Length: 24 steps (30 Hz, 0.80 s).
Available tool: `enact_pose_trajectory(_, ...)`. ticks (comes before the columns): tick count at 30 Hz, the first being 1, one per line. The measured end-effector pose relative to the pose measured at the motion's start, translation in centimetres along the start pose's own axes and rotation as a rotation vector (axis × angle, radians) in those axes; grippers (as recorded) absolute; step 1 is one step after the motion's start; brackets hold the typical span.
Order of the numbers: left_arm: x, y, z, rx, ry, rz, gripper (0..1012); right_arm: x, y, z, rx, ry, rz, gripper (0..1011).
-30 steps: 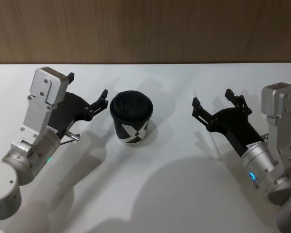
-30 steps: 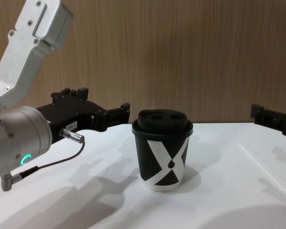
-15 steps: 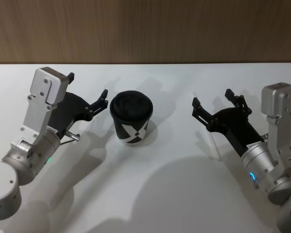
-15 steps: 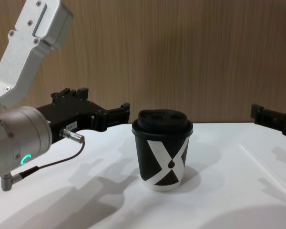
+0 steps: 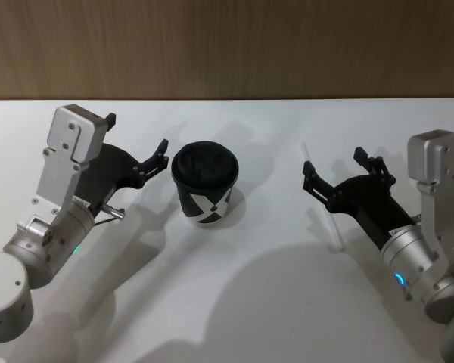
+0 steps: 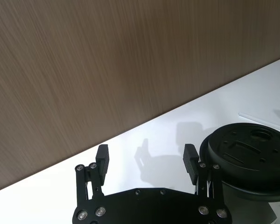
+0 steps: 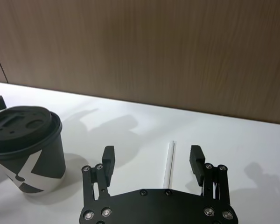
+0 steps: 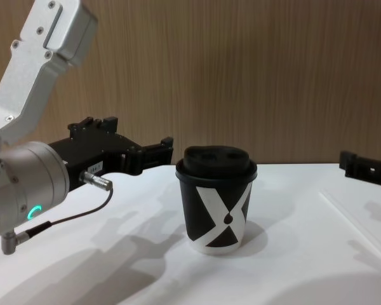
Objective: Pick up the straw with one hand, pass it to the other hand, and insert it into the cup.
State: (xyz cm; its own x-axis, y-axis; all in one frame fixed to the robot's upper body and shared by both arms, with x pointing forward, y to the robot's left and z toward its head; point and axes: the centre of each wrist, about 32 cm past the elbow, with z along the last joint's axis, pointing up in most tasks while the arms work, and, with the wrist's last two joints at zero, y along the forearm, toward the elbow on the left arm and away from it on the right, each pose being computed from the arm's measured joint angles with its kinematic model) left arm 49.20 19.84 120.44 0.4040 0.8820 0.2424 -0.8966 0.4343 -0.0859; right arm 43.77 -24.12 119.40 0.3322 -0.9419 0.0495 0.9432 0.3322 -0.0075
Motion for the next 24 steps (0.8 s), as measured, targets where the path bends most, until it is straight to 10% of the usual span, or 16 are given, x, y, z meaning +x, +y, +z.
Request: enact_pose_trajectory(24,0.00,0.00,0.00,0.000,0.000,0.000,1003,0.51,-0.07,-0.77,-0.197,0.015,-0.017,1001)
